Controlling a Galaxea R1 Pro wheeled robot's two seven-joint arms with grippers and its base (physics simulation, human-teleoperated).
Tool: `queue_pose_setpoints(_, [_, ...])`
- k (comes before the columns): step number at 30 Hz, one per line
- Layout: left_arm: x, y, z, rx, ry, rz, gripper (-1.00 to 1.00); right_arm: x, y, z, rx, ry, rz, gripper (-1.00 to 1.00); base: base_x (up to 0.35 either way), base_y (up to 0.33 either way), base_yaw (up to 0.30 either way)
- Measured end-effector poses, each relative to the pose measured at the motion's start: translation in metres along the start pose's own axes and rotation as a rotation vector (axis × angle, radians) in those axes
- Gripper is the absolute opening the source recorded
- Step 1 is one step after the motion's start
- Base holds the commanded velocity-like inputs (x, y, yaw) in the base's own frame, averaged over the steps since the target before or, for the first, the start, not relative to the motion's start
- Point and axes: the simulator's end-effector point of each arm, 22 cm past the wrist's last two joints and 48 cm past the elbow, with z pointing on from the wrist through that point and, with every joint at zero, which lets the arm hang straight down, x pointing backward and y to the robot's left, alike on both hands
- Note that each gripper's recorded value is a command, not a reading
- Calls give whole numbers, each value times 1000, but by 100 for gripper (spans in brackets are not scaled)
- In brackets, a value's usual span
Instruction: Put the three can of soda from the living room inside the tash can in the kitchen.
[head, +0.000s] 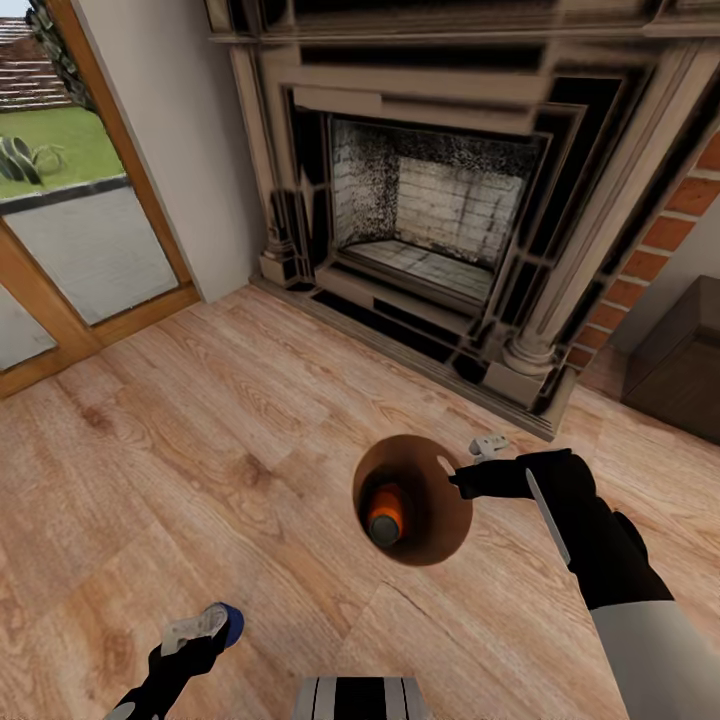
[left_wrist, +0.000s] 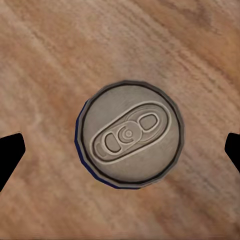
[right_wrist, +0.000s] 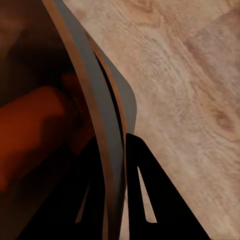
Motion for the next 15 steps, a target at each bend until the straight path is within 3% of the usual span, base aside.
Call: queue_pose_setpoints(15, [-5,0,0,1,-10,0,100,-4,-8,-7,12,-25,20,-100,114,0,0])
